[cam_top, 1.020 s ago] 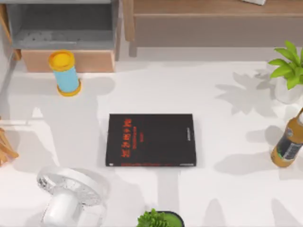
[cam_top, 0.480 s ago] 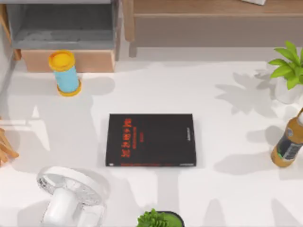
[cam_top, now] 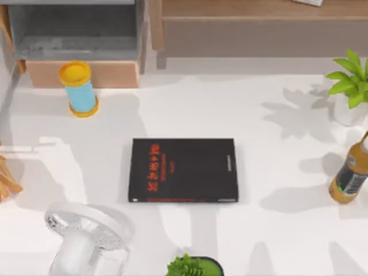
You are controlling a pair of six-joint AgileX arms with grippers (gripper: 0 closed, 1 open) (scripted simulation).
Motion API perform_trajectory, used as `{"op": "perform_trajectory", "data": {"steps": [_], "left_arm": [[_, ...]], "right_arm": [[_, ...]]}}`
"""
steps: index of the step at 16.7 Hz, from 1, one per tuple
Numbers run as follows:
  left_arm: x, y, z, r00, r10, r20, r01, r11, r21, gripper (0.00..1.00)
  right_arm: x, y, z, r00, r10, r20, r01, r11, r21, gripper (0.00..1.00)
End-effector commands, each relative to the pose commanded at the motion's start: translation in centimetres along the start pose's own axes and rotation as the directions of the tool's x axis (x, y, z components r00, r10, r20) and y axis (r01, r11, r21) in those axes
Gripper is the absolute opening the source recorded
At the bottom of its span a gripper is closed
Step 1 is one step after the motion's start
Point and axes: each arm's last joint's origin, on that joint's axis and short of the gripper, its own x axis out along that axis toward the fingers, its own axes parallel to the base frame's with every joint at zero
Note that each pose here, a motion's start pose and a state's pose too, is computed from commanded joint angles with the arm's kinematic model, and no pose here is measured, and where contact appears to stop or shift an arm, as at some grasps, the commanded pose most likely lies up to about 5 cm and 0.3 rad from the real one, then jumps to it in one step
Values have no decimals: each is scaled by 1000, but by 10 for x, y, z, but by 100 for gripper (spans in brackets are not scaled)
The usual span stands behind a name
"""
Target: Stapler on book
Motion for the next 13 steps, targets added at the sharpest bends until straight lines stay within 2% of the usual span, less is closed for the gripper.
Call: {"op": "perform_trajectory", "data": {"steps": [3, 5, 13], "left_arm": [[-11, -4, -6, 1000, 2, 1, -2, 1000, -5, 100], [-4, -6, -5, 1000, 2, -3, -2, 1000, -7, 100], [91, 3, 17, 1000, 0, -10, 0, 1000, -12, 100]], "right_arm": [[0, 0, 0, 1000, 0, 0, 0, 1000, 0, 100], [0, 0, 0, 1000, 0, 0, 0, 1000, 0, 100], [0, 0, 0, 1000, 0, 0, 0, 1000, 0, 100]]}}
